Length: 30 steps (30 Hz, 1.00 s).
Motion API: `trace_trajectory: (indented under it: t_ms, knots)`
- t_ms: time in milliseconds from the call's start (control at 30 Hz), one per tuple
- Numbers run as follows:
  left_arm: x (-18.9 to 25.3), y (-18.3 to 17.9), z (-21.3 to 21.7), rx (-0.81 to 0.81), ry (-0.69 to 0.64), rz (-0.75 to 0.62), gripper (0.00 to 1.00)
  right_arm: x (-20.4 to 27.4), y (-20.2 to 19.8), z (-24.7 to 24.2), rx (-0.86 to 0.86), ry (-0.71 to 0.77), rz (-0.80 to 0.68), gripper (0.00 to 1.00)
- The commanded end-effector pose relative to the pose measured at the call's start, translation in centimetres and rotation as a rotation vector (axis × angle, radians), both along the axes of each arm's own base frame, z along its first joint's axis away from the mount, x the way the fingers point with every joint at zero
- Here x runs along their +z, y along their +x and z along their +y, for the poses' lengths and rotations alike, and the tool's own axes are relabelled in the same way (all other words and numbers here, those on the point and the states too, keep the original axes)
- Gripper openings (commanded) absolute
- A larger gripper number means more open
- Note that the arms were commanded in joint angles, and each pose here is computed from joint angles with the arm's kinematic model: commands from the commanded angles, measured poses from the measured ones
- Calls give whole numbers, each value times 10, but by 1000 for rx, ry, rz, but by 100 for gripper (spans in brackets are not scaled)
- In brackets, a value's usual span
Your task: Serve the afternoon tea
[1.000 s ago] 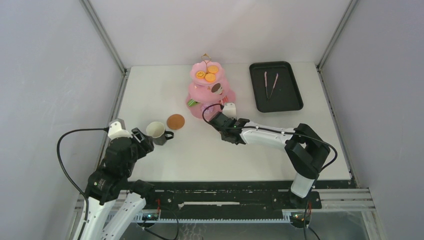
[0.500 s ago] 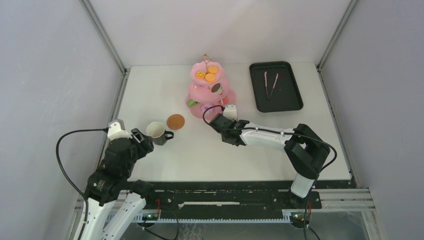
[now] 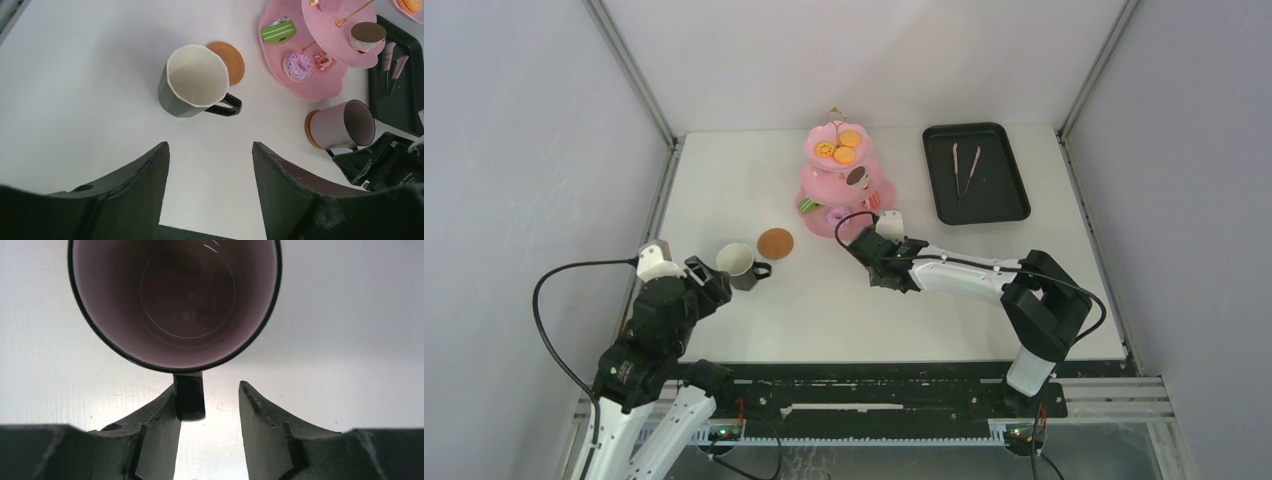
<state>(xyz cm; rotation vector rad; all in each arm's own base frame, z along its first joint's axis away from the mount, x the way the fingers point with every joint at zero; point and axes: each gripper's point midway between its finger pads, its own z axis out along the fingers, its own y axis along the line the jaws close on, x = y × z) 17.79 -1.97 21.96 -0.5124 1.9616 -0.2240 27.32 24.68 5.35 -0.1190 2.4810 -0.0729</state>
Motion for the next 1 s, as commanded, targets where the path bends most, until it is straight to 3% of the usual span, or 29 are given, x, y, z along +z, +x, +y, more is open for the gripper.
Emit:
trace_trajectory:
  t_ms: [0, 300, 533, 967]
  knots:
    - [16, 4, -3, 11, -52, -64, 67, 38, 5, -4, -8, 32, -81, 53]
    - [11, 11, -5, 55, -107, -63, 67, 97, 4, 3, 57, 4, -195, 54]
    - [-6, 19, -11, 75, -127, 4, 67, 148, 11, 45, 176, 74, -286, 52]
    - [-36, 26, -14, 130, -154, 154, 67, 140, 41, 149, 421, 151, -213, 45]
